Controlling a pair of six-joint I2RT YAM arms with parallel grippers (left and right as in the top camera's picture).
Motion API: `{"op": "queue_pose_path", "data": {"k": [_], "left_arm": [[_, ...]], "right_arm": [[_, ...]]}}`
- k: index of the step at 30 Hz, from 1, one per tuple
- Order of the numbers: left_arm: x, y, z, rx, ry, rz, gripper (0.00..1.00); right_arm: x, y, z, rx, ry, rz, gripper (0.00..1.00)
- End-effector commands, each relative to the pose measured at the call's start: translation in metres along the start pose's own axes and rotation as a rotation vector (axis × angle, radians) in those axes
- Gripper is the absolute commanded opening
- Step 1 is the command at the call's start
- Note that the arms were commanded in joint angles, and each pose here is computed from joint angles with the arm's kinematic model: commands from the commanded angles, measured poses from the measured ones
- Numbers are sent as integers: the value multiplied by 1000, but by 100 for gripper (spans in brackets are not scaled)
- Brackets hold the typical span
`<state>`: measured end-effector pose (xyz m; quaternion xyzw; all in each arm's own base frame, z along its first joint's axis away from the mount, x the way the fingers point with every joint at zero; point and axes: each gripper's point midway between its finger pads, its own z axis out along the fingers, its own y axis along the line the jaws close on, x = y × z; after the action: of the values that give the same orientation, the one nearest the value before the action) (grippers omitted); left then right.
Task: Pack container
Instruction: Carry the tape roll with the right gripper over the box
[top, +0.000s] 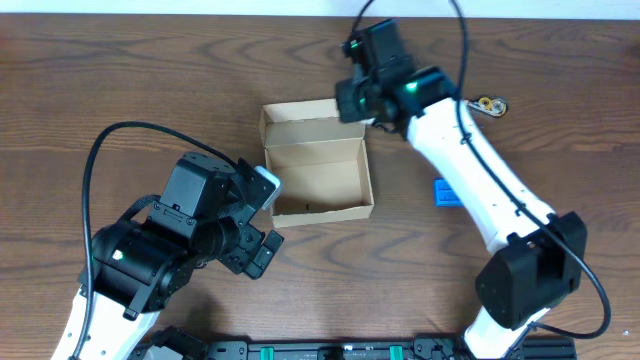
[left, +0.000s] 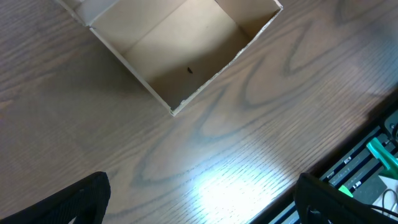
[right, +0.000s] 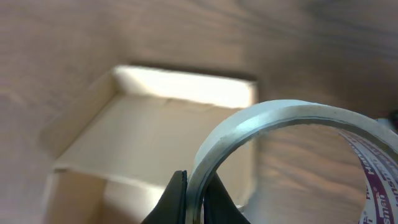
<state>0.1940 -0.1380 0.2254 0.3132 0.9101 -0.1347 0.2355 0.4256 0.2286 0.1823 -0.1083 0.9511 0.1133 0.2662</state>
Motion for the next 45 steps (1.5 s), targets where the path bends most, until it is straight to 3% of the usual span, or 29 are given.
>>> {"op": "queue_pose_path", "data": {"k": [1,18,45], "left_arm": [[0,-1,-1,6,-3,-12,95],[0,-1,-1,6,-3,-12,95],[0,-1,-1,6,-3,-12,95]], "right_arm": [[8,28,-11,-34,12,-45,1],[89,64,2,-5,232,17,1],[138,63,30,-2,319,26,1]]}}
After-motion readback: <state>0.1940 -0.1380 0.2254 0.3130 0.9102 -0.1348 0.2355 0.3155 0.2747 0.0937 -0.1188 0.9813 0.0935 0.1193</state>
